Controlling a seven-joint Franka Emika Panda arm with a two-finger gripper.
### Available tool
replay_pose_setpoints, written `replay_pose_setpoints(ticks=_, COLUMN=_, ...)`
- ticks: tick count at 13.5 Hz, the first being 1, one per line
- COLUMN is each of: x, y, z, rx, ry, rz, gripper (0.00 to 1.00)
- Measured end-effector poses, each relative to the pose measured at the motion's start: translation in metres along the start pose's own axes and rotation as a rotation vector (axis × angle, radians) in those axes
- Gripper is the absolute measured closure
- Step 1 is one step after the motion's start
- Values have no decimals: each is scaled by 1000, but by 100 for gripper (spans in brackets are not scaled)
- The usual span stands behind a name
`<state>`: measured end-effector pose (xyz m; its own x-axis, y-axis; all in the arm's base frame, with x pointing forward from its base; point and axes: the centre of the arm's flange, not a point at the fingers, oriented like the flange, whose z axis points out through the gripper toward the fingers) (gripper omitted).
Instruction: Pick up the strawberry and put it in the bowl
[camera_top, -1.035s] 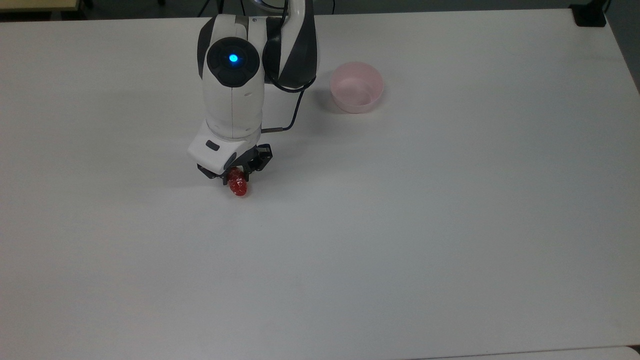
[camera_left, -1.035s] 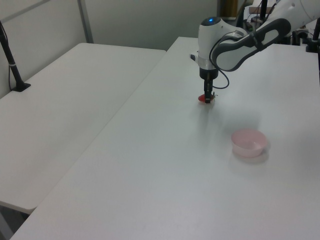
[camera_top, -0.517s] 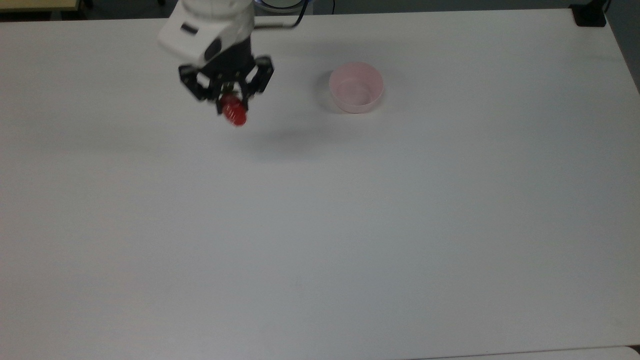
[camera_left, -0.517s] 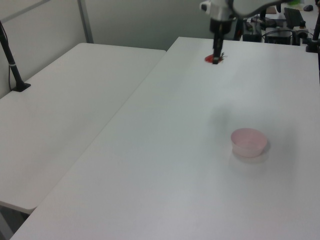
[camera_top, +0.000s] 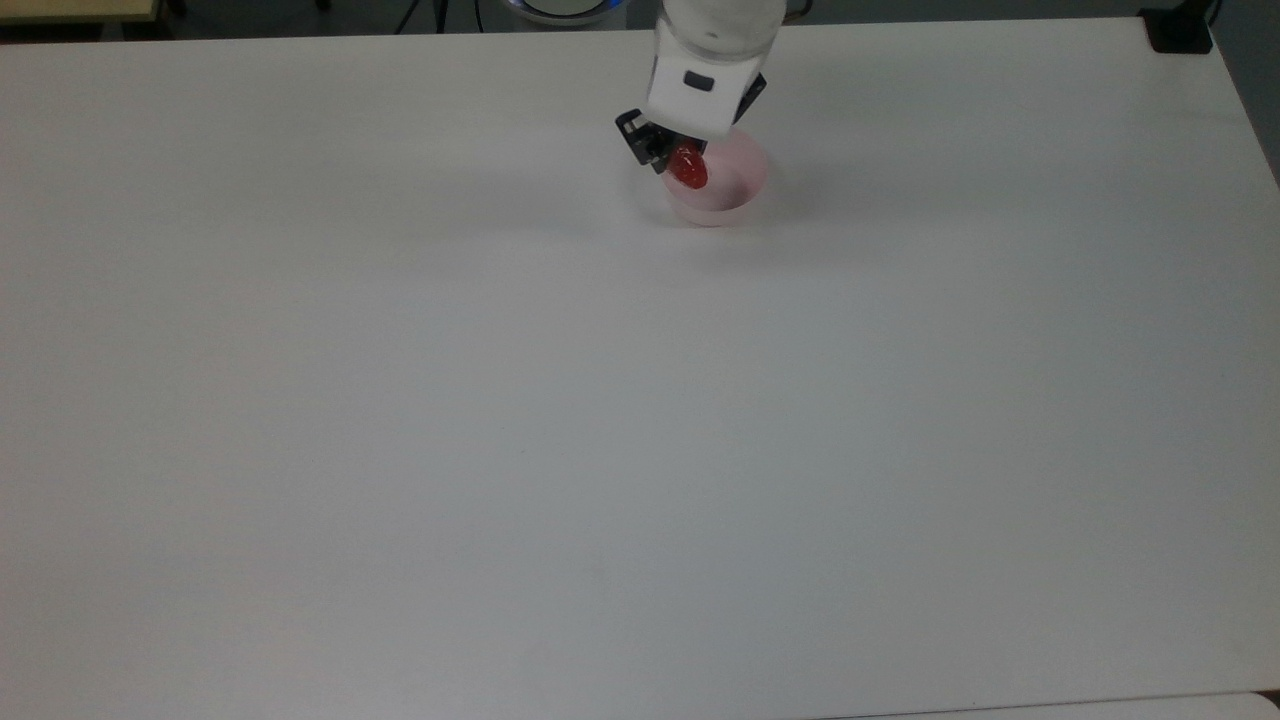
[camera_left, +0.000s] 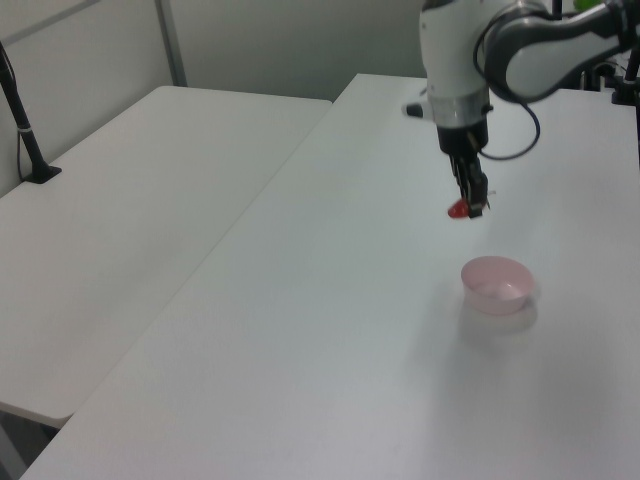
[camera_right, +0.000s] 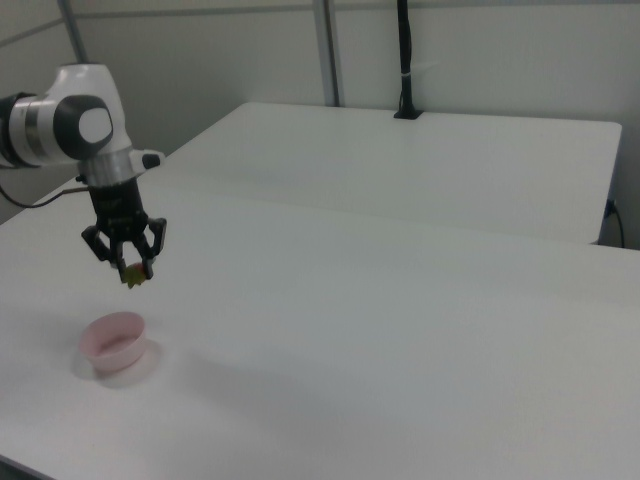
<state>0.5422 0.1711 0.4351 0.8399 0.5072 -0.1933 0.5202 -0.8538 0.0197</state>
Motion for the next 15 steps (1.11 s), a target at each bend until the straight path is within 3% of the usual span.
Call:
replay_pose_setpoints(ticks=5, x=12, y=-37, z=52, rx=11, ry=-103, rz=-69, gripper=59)
replay_pose_setpoints(ticks=9, x=11, y=-54, z=71, rx=17, ry=-167, rz=-85, gripper=44)
replay_pose_setpoints(ticks=13, x=12, y=-29, z=22, rx=-5, ry=-68, rz=133, gripper=3)
replay_pose_setpoints(ticks=15, x=8, y=-3, z=-18, rx=-24, ry=11, rz=254, gripper=0)
